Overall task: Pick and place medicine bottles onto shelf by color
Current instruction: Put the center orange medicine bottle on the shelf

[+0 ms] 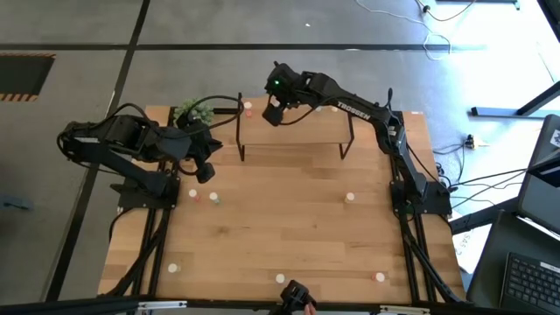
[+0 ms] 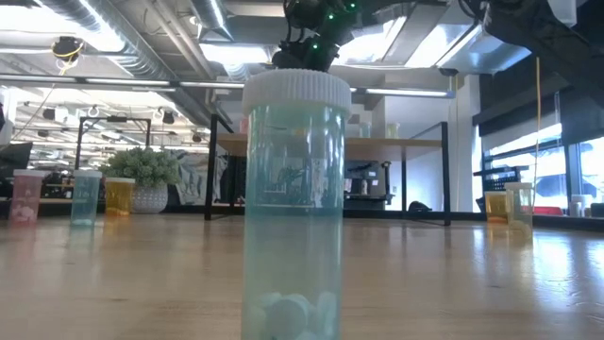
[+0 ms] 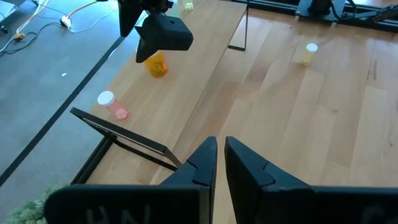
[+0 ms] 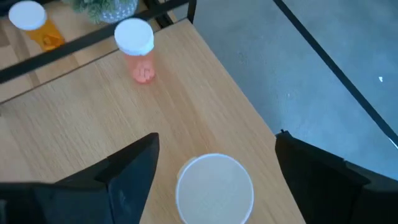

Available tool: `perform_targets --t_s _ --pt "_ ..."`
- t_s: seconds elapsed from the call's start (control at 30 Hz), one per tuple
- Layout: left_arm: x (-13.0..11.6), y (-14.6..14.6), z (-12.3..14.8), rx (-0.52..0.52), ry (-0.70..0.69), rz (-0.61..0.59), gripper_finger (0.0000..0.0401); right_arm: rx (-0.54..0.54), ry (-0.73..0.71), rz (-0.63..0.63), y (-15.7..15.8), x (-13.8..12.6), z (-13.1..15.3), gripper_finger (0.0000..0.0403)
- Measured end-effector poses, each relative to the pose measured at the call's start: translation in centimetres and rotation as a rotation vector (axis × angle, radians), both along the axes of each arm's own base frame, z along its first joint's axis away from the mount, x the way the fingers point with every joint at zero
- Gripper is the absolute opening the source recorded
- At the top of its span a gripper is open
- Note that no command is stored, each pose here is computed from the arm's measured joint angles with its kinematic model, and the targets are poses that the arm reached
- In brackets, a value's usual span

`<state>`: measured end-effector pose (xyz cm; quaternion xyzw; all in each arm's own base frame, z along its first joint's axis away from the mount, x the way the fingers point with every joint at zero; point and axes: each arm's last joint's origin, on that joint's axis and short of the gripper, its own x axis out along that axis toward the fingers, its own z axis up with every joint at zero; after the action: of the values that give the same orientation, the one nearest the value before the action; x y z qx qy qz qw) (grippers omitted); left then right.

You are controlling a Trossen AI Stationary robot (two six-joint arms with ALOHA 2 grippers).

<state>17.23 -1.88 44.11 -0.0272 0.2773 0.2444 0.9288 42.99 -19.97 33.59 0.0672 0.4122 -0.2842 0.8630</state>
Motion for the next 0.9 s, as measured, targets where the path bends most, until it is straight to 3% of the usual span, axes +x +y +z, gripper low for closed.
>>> perform_targets --t_s 0.43,0.9 --pt "0.0 0.0 0.0 0.000 0.000 0.000 0.0028 -0.072 -0.128 0.025 0.7 -1.0 3.7 0.0323" --pt "0.0 0.0 0.0 0.000 0.000 0.000 0.0027 -0.069 -0.149 0.130 5.5 -5.0 9.3 0.0323"
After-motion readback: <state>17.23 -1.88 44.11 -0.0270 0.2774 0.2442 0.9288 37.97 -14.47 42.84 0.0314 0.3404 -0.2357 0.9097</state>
